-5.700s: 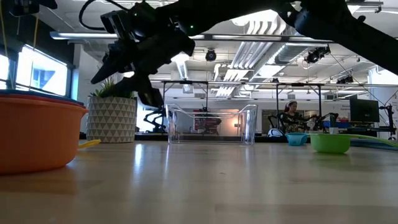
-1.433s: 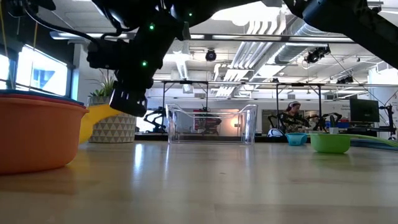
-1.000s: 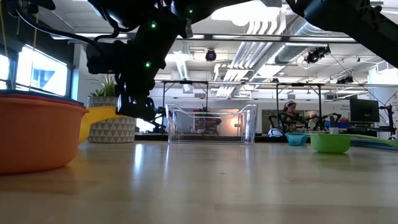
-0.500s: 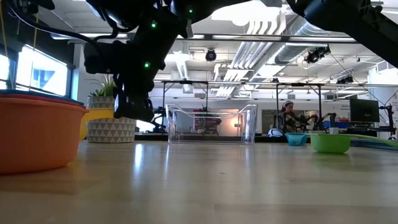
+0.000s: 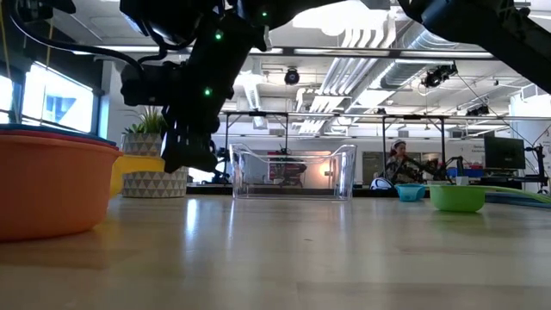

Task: Nest measuring cups in basket
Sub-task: Stack the yellow measuring cup on top of the blue measuring cup

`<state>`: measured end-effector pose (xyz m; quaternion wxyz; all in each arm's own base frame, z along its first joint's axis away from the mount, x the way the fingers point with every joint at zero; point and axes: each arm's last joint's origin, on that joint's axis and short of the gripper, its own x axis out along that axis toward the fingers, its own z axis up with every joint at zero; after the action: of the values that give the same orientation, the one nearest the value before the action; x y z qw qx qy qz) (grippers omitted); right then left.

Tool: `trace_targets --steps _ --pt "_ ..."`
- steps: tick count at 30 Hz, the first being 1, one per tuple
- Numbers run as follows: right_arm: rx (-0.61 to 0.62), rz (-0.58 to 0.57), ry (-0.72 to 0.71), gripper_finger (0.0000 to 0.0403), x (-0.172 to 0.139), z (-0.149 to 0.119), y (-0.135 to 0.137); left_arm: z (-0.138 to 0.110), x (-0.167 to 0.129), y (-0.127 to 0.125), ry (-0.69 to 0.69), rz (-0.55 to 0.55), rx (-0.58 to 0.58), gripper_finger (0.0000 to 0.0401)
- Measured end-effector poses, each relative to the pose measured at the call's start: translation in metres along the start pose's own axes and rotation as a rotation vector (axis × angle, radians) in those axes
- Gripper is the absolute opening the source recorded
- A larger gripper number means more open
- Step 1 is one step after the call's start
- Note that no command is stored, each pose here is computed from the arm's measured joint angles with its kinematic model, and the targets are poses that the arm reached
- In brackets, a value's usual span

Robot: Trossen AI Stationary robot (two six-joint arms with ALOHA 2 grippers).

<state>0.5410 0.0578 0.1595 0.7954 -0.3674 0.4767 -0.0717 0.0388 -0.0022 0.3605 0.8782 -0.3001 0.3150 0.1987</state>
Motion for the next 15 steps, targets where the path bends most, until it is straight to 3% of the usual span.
trace_targets --steps 15 --pt "-0.016 0.001 0.023 0.0058 -0.0013 -0.0013 0.0027 0.0000 0.0000 0.0000 0.000 0.000 -0.016 0.0000"
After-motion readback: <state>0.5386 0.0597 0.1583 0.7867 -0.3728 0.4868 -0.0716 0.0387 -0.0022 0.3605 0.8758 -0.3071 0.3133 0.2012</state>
